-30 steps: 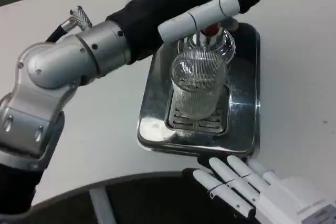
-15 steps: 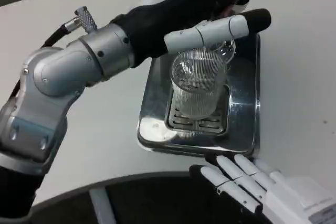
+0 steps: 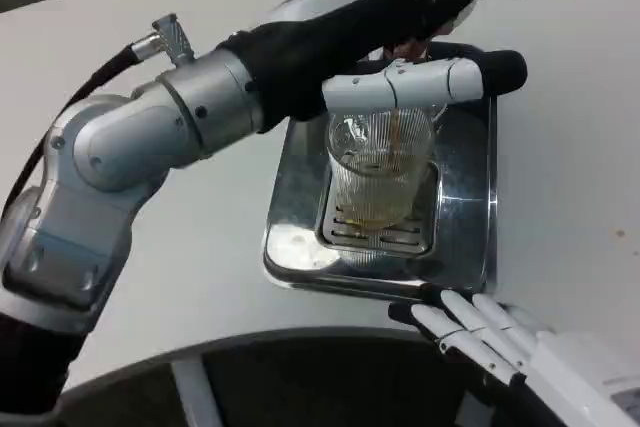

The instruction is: Grasp the cup under the faucet to collect the drink, then remove the cup.

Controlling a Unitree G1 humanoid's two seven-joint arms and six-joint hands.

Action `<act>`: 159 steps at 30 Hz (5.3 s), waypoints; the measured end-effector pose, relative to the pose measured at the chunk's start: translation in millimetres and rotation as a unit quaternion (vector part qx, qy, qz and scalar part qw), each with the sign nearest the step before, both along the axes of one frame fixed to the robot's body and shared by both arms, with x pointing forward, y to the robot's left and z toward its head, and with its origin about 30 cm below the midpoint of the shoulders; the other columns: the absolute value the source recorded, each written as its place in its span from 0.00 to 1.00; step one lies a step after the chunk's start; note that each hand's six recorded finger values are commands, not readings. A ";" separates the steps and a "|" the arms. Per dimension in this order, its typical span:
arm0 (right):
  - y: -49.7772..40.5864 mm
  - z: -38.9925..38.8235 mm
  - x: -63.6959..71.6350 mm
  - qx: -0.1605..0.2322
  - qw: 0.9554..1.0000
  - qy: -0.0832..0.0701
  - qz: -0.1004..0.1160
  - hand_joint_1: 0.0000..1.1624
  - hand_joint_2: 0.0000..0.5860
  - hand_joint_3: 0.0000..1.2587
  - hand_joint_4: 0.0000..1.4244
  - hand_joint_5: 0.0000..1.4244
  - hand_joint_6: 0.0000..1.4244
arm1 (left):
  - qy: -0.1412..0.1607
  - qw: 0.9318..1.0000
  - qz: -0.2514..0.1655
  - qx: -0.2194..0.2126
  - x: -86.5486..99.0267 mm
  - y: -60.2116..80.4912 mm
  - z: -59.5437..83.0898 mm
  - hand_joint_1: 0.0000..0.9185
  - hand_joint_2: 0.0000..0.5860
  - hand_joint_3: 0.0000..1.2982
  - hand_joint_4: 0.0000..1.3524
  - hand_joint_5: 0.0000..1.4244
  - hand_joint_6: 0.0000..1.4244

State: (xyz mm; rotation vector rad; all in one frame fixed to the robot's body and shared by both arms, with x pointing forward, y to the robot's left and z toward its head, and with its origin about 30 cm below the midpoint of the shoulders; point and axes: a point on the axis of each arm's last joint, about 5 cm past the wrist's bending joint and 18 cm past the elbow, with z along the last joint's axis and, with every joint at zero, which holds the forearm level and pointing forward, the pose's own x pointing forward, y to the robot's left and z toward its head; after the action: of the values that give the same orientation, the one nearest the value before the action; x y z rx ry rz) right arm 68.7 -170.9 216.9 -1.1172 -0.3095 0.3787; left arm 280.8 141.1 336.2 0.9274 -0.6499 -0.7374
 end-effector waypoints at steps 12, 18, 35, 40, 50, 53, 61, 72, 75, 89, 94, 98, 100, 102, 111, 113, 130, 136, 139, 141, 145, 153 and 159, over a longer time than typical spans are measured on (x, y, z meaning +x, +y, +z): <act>-3.0 -5.0 8.8 0.152 0.986 0.002 -0.070 0.47 0.53 0.00 0.00 0.07 0.11 | -0.012 1.000 0.001 0.017 1.4 0.0 -0.8 0.00 0.12 0.07 0.00 0.00 0.07; 1.4 -8.3 16.8 0.215 0.969 0.006 -0.123 0.52 0.49 0.00 0.00 0.07 0.13 | -0.015 1.000 0.003 0.018 2.2 0.7 0.0 0.00 0.13 0.07 0.00 0.00 0.07; 37.2 -25.5 78.8 0.319 0.940 -0.056 -0.110 0.58 0.44 0.05 0.05 0.08 0.11 | -0.019 1.000 0.001 0.024 3.2 1.0 2.7 0.00 0.13 0.07 0.00 0.00 0.06; 41.6 -30.2 88.0 0.330 0.935 -0.063 -0.111 0.59 0.43 0.06 0.06 0.09 0.11 | -0.018 1.000 0.002 0.024 3.5 1.5 3.2 0.00 0.13 0.07 0.00 0.00 0.06; 48.4 -35.2 104.9 0.348 0.930 -0.066 -0.099 0.59 0.42 0.07 0.07 0.11 0.13 | -0.017 1.000 0.002 0.025 4.1 2.4 4.7 0.00 0.13 0.07 0.00 0.00 0.06; 50.0 -38.4 109.7 0.352 0.929 -0.062 -0.096 0.59 0.41 0.07 0.07 0.11 0.14 | -0.017 1.000 0.001 0.025 4.7 3.0 5.4 0.00 0.13 0.07 0.00 0.00 0.06; 55.1 -41.7 123.6 0.351 0.930 -0.063 -0.092 0.60 0.39 0.07 0.08 0.13 0.15 | -0.020 0.999 0.001 0.027 5.6 5.5 7.5 0.00 0.13 0.07 0.00 0.00 0.06; 61.1 -45.4 140.1 0.353 0.927 -0.071 -0.102 0.61 0.39 0.07 0.08 0.13 0.15 | -0.020 0.999 -0.001 0.030 8.3 8.7 11.6 0.00 0.14 0.07 0.00 0.00 0.06; 62.5 -45.0 144.7 0.354 0.926 -0.076 -0.106 0.61 0.39 0.07 0.08 0.13 0.15 | -0.021 0.999 -0.002 0.029 9.3 9.1 12.5 0.00 0.14 0.07 0.00 0.00 0.07; 68.9 -46.7 156.9 0.362 0.922 -0.074 -0.114 0.65 0.40 0.05 0.06 0.12 0.14 | -0.018 0.999 -0.007 0.027 12.2 11.5 13.3 0.00 0.15 0.07 0.00 0.00 0.08; 71.1 -47.2 160.2 0.364 0.921 -0.073 -0.115 0.67 0.39 0.04 0.06 0.13 0.14 | -0.017 0.999 -0.007 0.028 12.3 12.4 13.7 0.00 0.15 0.07 0.00 0.00 0.08; 74.8 -48.5 161.5 0.370 0.918 -0.072 -0.120 0.67 0.38 0.04 0.06 0.13 0.14 | -0.017 0.999 -0.007 0.030 12.1 13.3 14.3 0.00 0.15 0.07 0.00 0.00 0.08; 76.6 -49.3 162.3 0.372 0.917 -0.071 -0.122 0.67 0.38 0.04 0.06 0.13 0.14 | -0.018 0.999 -0.006 0.031 12.0 13.7 14.6 0.00 0.15 0.07 0.00 0.00 0.08; 78.0 -50.4 163.8 0.372 0.917 -0.068 -0.124 0.67 0.38 0.04 0.06 0.13 0.14 | -0.018 0.999 -0.006 0.031 11.9 14.1 14.8 0.00 0.15 0.07 0.00 0.00 0.08; 85.7 -52.0 167.4 0.379 0.914 -0.065 -0.128 0.67 0.38 0.03 0.06 0.13 0.14 | -0.019 0.999 -0.003 0.035 11.2 16.7 16.4 0.00 0.15 0.07 0.00 0.00 0.08; 86.6 -52.6 168.0 0.380 0.914 -0.064 -0.129 0.67 0.38 0.03 0.06 0.13 0.13 | -0.019 0.999 -0.003 0.036 10.9 17.1 16.7 0.00 0.15 0.07 0.00 0.00 0.08; 93.2 -50.1 172.3 0.383 0.913 -0.055 -0.128 0.67 0.38 0.02 0.05 0.13 0.13 | -0.019 0.999 -0.004 0.038 9.9 19.7 18.4 0.00 0.16 0.07 0.00 0.01 0.08; 94.8 -48.7 173.7 0.384 0.913 -0.052 -0.128 0.67 0.37 0.02 0.05 0.13 0.12 | -0.019 0.999 -0.004 0.039 9.6 19.9 18.7 0.00 0.16 0.07 0.00 0.01 0.08; 95.3 -48.4 174.2 0.384 0.913 -0.050 -0.127 0.67 0.36 0.02 0.05 0.12 0.12 | -0.020 0.999 -0.003 0.039 9.4 19.9 18.9 0.00 0.16 0.07 0.00 0.01 0.08; 95.7 -47.8 174.9 0.384 0.913 -0.050 -0.127 0.66 0.36 0.02 0.05 0.12 0.12 | -0.020 0.999 -0.003 0.040 9.3 20.1 19.1 0.00 0.16 0.07 0.00 0.01 0.08; 97.2 -46.9 175.7 0.385 0.913 -0.048 -0.125 0.66 0.38 0.01 0.05 0.12 0.11 | -0.021 0.999 -0.003 0.041 8.9 20.2 19.4 0.00 0.16 0.07 0.00 0.01 0.08; 100.0 -45.0 178.0 0.385 0.913 -0.046 -0.124 0.65 0.38 0.01 0.04 0.12 0.11 | -0.021 0.999 -0.003 0.041 8.8 20.5 19.7 0.00 0.16 0.07 0.00 0.01 0.08; 101.0 -43.6 180.0 0.385 0.914 -0.044 -0.124 0.65 0.39 0.02 0.06 0.13 0.12 | -0.020 0.999 -0.003 0.041 8.7 20.4 20.0 0.00 0.17 0.07 0.00 0.01 0.08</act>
State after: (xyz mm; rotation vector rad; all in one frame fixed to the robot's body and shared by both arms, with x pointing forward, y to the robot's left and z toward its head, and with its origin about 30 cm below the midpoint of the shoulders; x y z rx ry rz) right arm 248.7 -69.9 173.3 -0.3844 -0.3478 -0.0375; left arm 289.5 161.4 356.1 1.0186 -0.6623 -0.7562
